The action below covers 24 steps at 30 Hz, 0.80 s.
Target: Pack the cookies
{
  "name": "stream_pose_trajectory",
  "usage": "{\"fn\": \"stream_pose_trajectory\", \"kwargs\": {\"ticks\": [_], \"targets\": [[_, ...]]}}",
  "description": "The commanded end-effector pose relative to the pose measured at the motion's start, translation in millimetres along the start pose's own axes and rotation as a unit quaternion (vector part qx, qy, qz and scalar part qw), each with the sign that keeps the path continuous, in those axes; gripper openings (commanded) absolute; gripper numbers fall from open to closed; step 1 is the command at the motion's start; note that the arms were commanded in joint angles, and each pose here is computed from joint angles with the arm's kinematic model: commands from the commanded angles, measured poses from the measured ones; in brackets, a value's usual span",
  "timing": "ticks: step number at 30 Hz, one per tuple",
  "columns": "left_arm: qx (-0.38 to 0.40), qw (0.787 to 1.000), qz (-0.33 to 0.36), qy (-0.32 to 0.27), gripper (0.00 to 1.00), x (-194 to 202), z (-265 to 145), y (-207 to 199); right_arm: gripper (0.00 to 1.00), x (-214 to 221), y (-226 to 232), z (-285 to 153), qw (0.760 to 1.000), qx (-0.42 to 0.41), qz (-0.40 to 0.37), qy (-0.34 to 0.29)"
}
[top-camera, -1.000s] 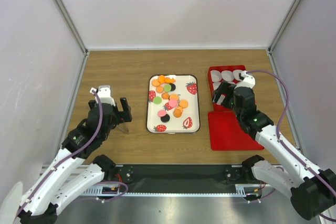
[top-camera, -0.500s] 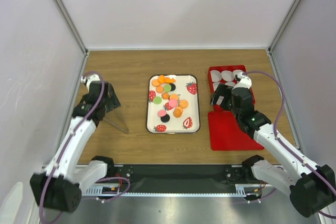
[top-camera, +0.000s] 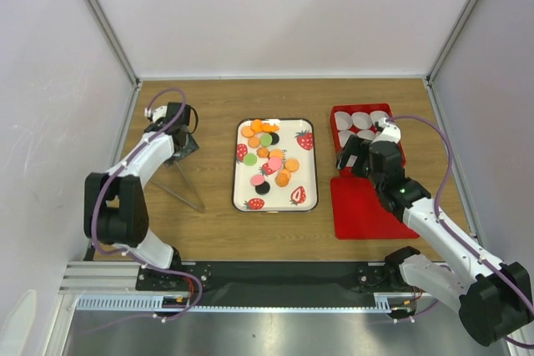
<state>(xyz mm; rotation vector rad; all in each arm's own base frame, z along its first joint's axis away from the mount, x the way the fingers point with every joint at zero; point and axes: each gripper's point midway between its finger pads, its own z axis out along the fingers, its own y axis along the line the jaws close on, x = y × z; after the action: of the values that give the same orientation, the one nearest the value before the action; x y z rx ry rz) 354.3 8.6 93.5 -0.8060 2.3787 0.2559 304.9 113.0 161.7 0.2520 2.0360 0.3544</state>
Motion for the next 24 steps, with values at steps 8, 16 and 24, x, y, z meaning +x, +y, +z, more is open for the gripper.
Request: {"fn": "stream_pose_trajectory", "kwargs": {"ticks": [8, 16, 24], "targets": [[-0.035, 0.998, -0.052, 0.015, 0.64, -4.0, 43.9, 5.8, 1.00, -2.4, 4.2, 3.6, 1.000, -0.018, 0.005, -0.005], [-0.024, 0.997, -0.053, 0.042, 0.44, 11.8, 66.6, 1.3, 0.99, 1.4, 0.8, 6.3, 1.000, -0.014, 0.006, 0.001], [-0.016, 0.997, -0.045, 0.067, 0.16, 30.5, 79.7, -1.6, 1.00, 5.4, 0.6, 10.1, 1.000, -0.013, 0.007, 0.009]]}}
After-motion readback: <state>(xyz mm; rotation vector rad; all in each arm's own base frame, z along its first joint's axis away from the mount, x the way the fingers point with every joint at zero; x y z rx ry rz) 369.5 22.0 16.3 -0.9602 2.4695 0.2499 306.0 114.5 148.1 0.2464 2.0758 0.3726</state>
